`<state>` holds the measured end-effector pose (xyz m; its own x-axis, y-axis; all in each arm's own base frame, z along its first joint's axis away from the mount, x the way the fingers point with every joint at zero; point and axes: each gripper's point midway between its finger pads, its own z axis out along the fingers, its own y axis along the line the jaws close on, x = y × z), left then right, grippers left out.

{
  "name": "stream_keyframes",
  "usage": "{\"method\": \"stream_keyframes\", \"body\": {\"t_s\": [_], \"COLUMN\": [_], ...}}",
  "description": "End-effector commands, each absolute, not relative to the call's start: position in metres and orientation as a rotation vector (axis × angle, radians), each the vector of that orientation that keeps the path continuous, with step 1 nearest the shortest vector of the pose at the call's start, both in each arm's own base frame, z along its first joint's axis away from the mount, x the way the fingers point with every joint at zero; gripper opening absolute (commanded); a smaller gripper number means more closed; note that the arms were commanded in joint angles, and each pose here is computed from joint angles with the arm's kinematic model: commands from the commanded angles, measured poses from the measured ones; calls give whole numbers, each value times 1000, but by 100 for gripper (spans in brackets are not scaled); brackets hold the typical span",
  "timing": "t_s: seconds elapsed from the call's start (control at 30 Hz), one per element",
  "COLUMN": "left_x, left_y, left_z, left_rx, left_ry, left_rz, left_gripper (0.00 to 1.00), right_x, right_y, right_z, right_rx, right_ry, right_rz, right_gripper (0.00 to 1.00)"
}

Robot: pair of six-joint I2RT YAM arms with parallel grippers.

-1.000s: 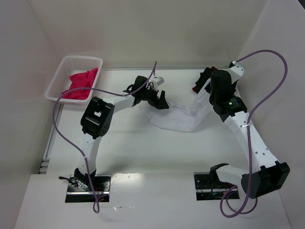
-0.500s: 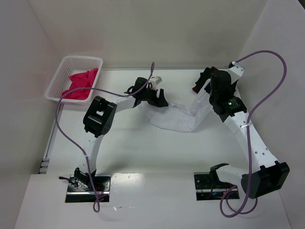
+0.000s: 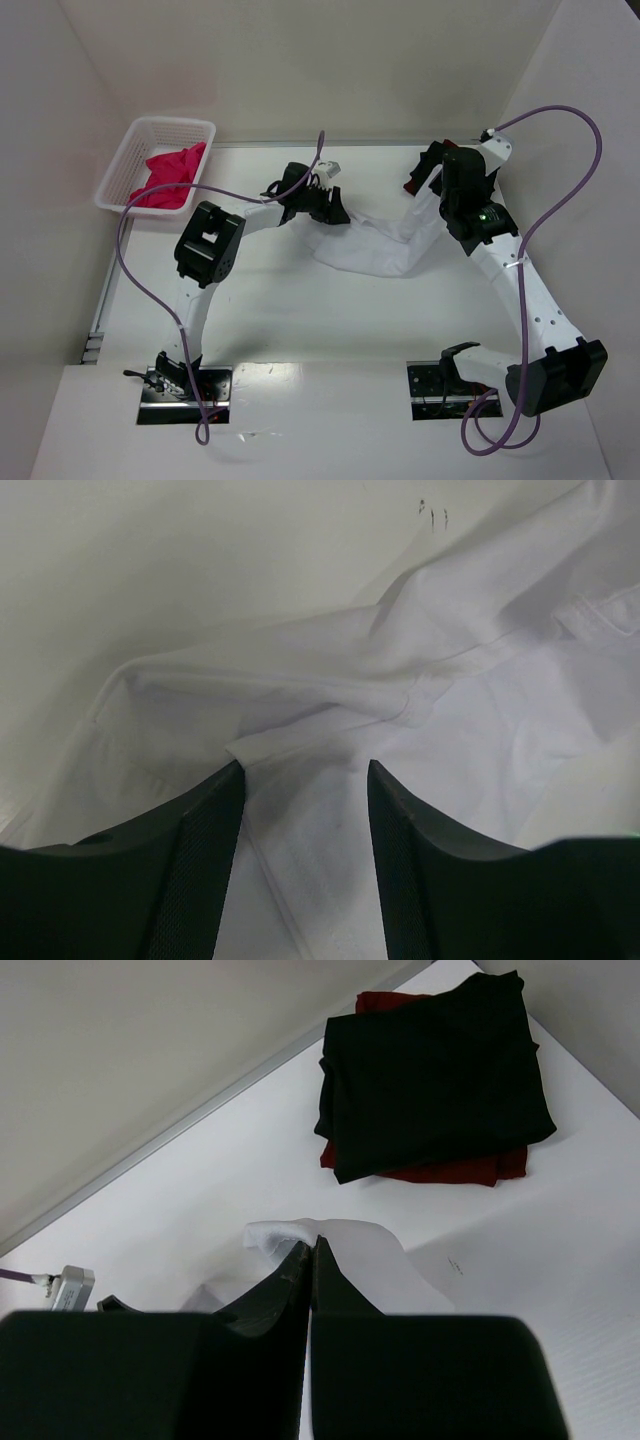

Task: Fold and stack the t-shirts
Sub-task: Flatten out the tshirt

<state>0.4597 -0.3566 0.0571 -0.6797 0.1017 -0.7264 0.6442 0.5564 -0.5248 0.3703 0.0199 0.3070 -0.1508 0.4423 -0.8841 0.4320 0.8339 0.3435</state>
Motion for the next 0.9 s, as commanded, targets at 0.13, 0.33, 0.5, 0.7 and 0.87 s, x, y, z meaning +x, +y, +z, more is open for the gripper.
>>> {"method": "stream_keyframes", "body": {"t_s": [0.13,0.33,0.5,0.7,0.87], "left_x": [455,455,459,468,482], "left_y": [-360,-359,-359,-357,-331], "left_z": [61,59,59,74,106], "left_rx": [658,649,639,600,510], "left_ry": [2104,2122,2120,2096,2085], "left_rz": [-1117,-1108,-1097,-1055,-842], "left_gripper": [54,36,9,0,0], "right_x": [370,375,372,374,380], "right_y": [14,18,19,20,13], "right_z": [325,319,323,319,320], "right_rx": [692,681,677,676,694], "right_ry": [1690,1708,1696,1704,1696], "right_rz": [31,42,59,55,40], "right_gripper": [0,0,0,0,0]}}
